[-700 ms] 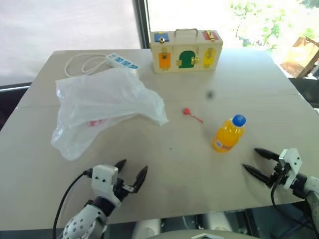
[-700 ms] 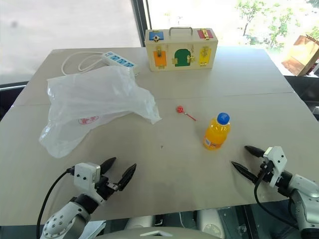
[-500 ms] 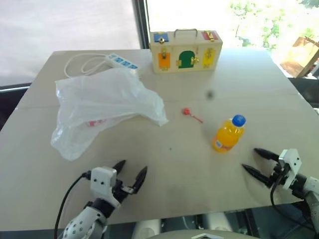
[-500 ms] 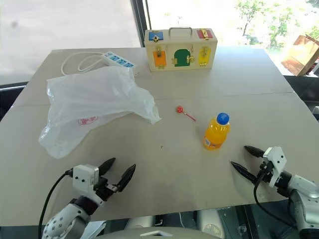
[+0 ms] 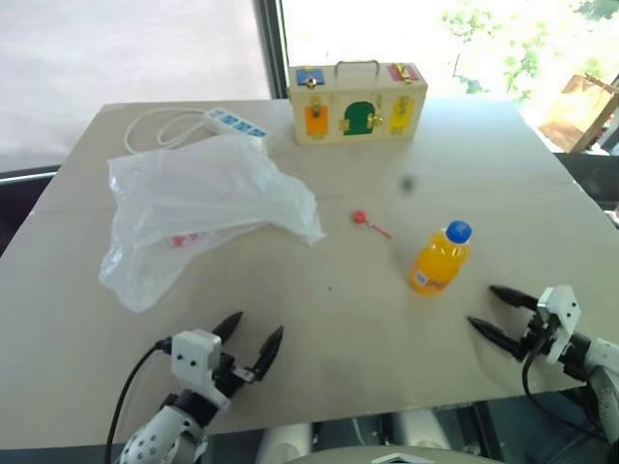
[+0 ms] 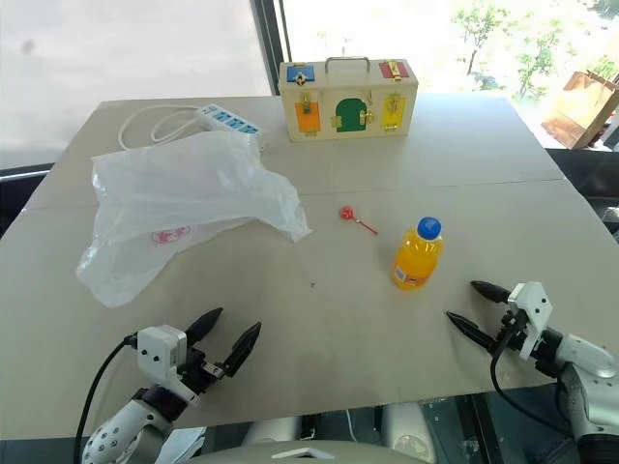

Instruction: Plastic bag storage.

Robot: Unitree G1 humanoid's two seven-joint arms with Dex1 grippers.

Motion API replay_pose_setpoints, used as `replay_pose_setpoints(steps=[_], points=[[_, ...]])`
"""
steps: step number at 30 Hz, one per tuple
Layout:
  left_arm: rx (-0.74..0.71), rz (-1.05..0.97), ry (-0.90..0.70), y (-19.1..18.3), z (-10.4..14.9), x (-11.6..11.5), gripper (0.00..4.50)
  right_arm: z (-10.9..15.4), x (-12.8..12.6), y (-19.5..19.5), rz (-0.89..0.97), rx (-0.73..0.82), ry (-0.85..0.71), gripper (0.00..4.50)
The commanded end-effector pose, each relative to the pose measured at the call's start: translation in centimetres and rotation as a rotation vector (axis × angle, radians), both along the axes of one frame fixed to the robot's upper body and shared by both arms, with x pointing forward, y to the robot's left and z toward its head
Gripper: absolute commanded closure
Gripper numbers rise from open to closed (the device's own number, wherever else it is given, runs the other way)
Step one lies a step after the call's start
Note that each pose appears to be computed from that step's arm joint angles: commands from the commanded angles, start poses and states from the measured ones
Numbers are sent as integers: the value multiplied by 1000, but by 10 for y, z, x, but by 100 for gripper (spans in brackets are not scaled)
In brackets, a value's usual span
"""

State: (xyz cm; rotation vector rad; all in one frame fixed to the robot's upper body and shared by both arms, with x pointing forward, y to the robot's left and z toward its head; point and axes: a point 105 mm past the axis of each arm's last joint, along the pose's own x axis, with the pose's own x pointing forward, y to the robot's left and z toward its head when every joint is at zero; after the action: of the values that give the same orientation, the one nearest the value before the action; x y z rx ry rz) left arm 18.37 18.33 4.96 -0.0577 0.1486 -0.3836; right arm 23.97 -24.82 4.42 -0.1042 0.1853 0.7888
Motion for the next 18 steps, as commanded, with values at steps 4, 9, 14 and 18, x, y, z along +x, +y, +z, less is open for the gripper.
replay_pose_setpoints(steps=[4, 9, 14, 18], points=[[4, 49, 67, 8, -14, -9, 3, -11, -10, 3, 42, 16, 79, 0], [77, 206, -19, 30, 3, -1, 3, 6, -37, 41, 298, 62, 129, 0], [171, 319, -132, 46, 27, -5, 3, 46, -50, 86, 463, 159, 93, 0], [229, 396, -234, 48, 51, -15, 3, 72, -53, 110, 517, 199, 34, 0]])
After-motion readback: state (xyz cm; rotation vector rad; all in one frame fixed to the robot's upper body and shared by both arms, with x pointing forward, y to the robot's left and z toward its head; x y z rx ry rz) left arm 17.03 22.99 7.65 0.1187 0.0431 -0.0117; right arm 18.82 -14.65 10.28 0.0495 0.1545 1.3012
